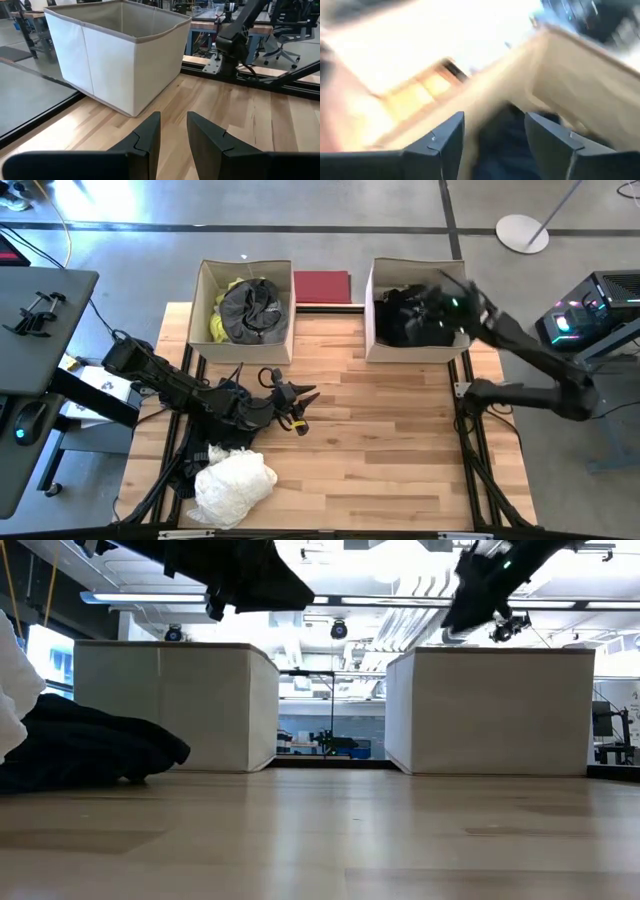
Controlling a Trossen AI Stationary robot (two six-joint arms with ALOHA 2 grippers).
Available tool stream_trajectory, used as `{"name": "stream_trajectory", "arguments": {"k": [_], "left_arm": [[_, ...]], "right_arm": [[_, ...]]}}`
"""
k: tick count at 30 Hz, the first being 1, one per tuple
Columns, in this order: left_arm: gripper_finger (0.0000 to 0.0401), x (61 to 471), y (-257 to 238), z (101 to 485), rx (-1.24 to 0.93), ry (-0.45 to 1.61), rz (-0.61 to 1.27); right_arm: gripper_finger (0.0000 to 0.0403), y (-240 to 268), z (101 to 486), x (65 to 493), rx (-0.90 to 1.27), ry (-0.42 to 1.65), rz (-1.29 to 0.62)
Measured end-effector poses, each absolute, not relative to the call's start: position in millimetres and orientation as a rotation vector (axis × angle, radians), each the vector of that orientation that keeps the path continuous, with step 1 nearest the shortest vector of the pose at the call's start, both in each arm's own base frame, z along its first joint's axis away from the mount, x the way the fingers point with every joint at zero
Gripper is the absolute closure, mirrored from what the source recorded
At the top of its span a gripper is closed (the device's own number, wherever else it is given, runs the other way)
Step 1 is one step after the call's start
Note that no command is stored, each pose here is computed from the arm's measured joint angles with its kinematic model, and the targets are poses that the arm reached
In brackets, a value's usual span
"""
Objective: Sort clothes
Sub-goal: Put the black shorts into the right brown laundry organizer
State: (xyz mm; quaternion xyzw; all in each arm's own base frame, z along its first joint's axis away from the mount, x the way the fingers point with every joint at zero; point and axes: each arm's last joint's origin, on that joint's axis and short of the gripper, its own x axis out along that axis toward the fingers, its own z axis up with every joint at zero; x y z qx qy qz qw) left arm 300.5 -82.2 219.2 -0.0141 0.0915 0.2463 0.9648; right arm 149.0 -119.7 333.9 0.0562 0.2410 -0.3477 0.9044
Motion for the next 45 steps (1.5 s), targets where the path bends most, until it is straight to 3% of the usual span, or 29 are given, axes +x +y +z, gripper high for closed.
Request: {"name": "stream_trajectory", "arguments": {"k": [12,21,28,32,36,45], "left_arm": [[0.0316,300.4,-94.1,225.8,0.084,0.196,0.444],[0.0316,295.8,-158.8,296.7,0.440,0.329,0.333],[0.0316,257.5,-172.5,335.1,0.203,0.561,0.366],[0.0316,236.4,-167.1,323.4,-0.025,0.828,0.375],[0.0316,215.3,-155.9,299.4,-0.213,1.083,0.560],[0.0277,192.6,-124.9,235.2,-0.279,1.195,0.930]], "right_arm": [[0.0206,-13.8,287.0,142.7,0.020,-0.100,-0.168],[0.0206,22.0,248.5,160.0,0.017,0.000,-0.173],[0.0206,49.8,230.5,178.2,0.067,0.080,-0.050],[0.0206,61.9,225.4,187.8,0.045,0.059,-0.006],[0.0206,67.2,221.2,194.4,0.022,0.046,0.008],[0.0206,68.1,217.2,197.8,0.013,0.059,0.006]]}}
